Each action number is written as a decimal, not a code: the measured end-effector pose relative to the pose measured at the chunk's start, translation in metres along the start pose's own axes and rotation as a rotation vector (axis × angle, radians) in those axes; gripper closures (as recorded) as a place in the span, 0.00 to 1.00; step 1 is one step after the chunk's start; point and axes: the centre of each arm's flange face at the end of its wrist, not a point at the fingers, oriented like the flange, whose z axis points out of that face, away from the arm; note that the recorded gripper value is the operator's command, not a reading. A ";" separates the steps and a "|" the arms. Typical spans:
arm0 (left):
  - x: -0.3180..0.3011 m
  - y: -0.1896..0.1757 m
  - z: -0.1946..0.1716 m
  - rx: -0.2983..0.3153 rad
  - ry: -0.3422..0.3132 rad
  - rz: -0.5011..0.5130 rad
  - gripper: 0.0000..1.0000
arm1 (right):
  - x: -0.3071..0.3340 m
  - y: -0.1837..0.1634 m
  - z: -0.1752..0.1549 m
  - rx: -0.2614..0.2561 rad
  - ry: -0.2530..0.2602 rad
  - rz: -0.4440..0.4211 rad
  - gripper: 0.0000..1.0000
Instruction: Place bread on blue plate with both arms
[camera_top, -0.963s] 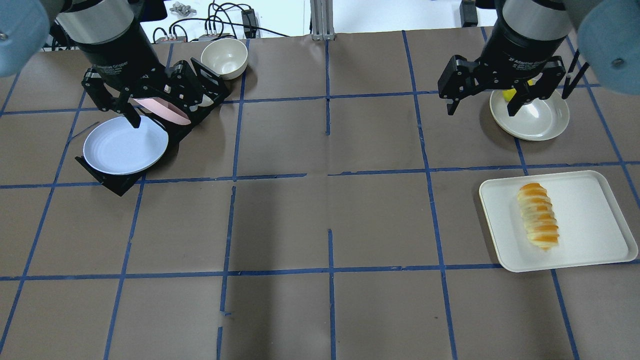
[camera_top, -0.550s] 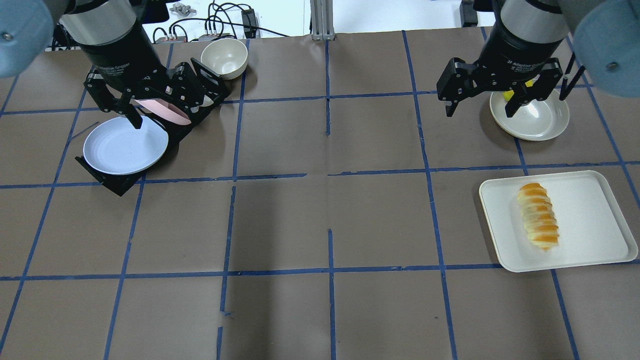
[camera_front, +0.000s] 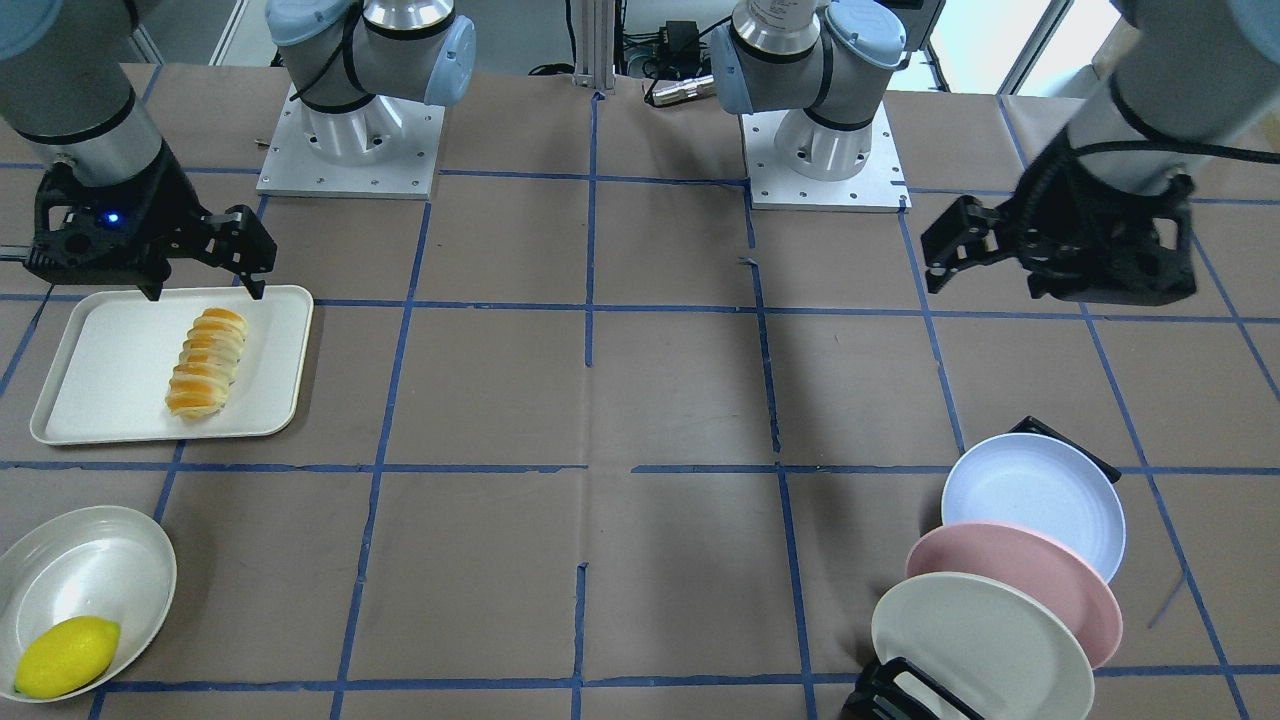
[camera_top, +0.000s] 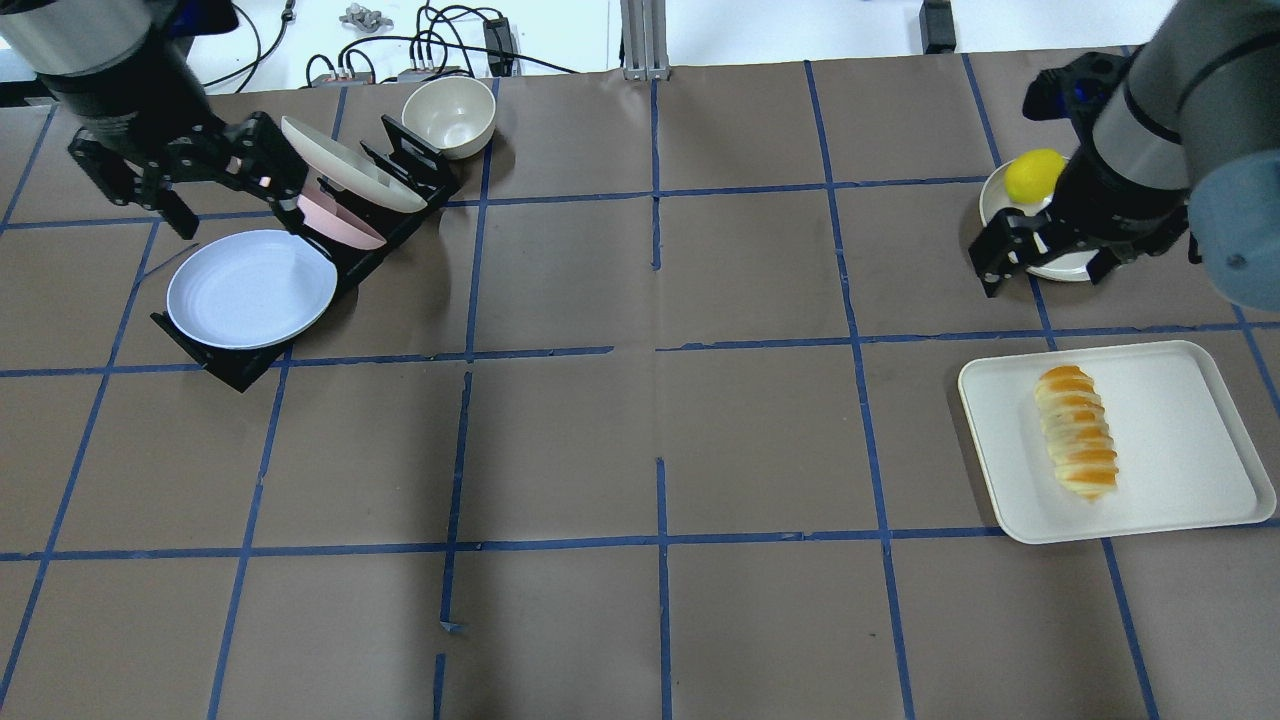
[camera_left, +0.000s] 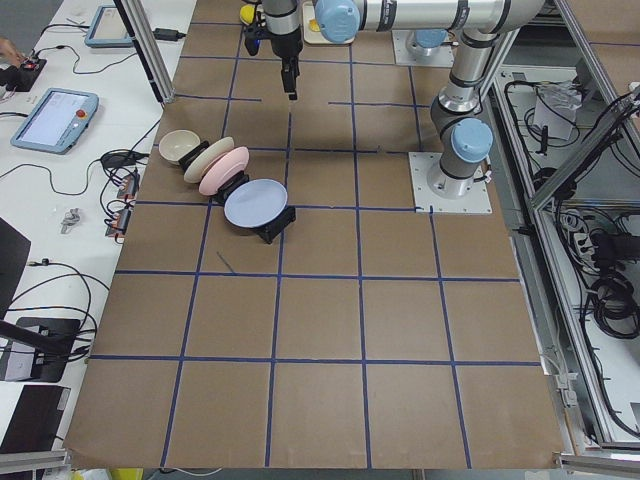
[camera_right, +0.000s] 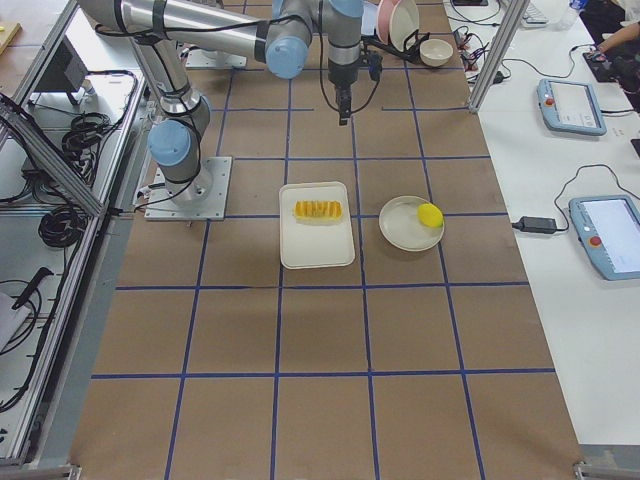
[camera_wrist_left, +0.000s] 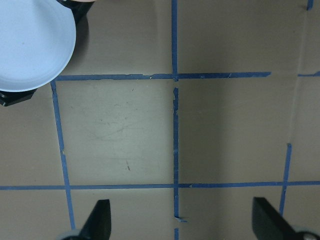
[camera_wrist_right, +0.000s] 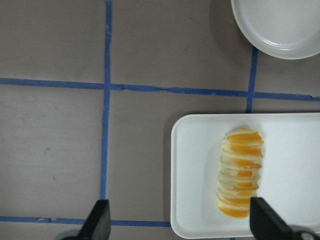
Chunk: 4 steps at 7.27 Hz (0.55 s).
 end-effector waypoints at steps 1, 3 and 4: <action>-0.044 -0.010 0.009 -0.009 0.016 0.024 0.00 | 0.035 0.019 0.038 -0.012 -0.005 0.034 0.05; -0.127 -0.038 0.043 -0.002 0.038 0.114 0.00 | 0.066 0.059 0.112 -0.010 -0.022 0.102 0.07; -0.172 -0.053 0.072 0.013 0.068 0.158 0.00 | 0.065 0.073 0.135 -0.008 -0.034 0.117 0.08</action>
